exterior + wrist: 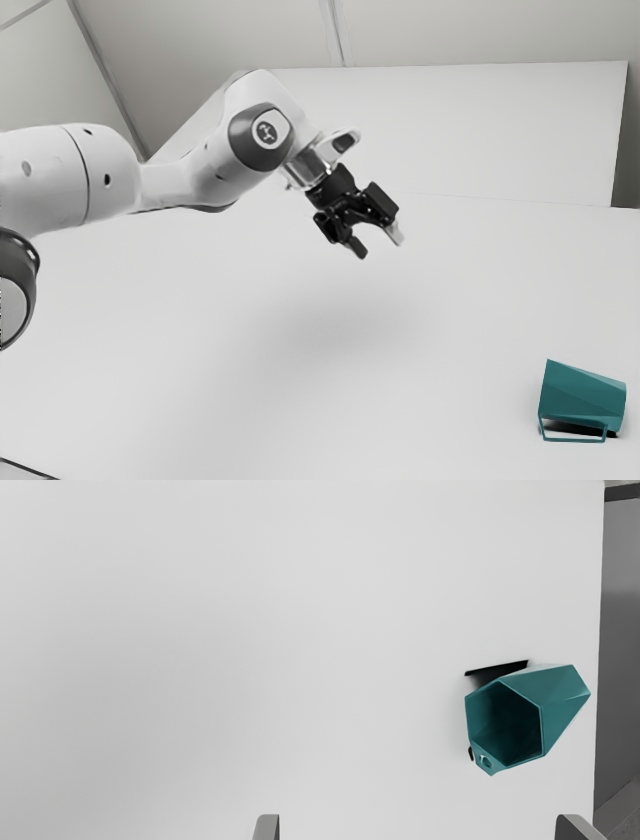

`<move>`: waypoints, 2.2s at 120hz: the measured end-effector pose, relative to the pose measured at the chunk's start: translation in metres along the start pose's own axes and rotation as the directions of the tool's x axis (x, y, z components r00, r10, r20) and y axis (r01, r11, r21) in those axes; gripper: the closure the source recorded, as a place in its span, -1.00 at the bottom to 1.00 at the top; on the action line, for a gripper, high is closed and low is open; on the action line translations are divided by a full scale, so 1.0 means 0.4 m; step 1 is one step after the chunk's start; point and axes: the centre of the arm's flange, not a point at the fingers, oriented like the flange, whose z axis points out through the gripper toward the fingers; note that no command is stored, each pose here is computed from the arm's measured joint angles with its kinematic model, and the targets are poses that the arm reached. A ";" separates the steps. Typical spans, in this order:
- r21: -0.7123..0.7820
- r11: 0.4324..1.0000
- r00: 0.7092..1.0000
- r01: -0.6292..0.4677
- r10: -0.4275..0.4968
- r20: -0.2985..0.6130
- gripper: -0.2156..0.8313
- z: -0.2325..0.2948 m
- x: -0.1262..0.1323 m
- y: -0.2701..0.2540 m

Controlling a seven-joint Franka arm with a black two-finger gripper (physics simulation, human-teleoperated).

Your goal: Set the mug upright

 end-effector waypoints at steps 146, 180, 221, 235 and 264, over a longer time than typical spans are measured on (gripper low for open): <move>-0.392 0.913 0.992 0.110 -0.123 -0.008 -0.59 0.601 -0.168 0.251; -0.428 0.902 0.997 0.060 -0.071 -0.009 -0.59 0.674 -0.153 0.291; -0.453 0.891 0.998 0.024 -0.044 -0.034 0.15 0.682 -0.149 0.312; -0.454 0.891 0.999 0.007 -0.029 -0.043 0.53 0.680 -0.148 0.313; -0.460 0.886 0.997 -0.055 0.025 -0.071 0.82 0.664 -0.149 0.358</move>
